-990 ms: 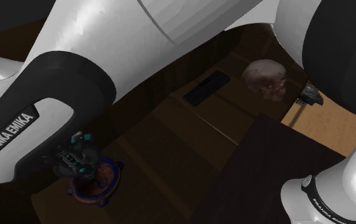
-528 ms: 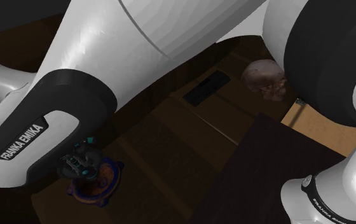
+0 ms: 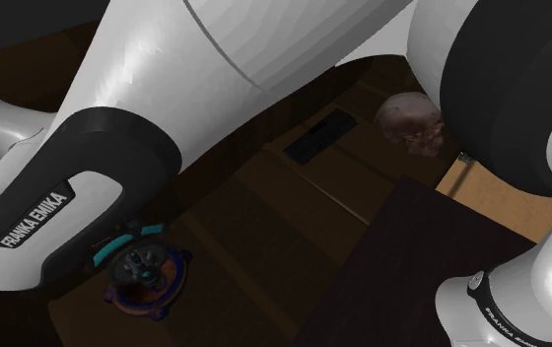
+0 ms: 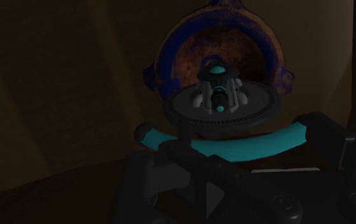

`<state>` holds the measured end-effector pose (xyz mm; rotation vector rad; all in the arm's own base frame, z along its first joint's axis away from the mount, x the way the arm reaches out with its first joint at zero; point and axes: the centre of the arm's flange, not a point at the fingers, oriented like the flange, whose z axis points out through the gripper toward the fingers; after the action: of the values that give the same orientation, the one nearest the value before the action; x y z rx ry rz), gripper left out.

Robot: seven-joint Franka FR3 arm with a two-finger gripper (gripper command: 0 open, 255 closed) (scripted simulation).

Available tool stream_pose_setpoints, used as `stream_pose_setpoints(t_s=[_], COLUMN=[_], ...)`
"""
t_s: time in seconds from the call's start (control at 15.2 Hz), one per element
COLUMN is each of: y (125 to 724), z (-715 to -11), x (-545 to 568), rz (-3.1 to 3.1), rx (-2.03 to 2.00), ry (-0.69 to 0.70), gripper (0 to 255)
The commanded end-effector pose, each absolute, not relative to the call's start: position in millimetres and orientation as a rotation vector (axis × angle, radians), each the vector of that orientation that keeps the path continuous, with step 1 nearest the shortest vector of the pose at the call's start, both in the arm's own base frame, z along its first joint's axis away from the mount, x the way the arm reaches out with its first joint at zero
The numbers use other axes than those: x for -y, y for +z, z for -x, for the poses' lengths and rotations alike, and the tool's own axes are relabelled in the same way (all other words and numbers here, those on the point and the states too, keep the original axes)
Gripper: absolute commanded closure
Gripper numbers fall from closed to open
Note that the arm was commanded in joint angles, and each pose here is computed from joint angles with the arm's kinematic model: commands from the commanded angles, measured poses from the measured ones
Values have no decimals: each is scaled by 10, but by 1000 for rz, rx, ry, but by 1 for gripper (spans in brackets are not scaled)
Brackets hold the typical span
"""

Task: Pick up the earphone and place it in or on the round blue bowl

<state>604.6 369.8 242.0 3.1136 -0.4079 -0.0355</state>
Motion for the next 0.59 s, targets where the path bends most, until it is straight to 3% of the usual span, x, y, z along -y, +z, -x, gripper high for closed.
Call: stream_pose_setpoints(t_s=[0.0,0.33,0.53], y=[2420,2920,2921], z=[-6046,-6056,-6056], x=[-3698,-3697,-3697], rz=[-3114,-3114,-3114], rx=[408,408,408], ry=[-35,-35,-35], gripper=[0,0,0])
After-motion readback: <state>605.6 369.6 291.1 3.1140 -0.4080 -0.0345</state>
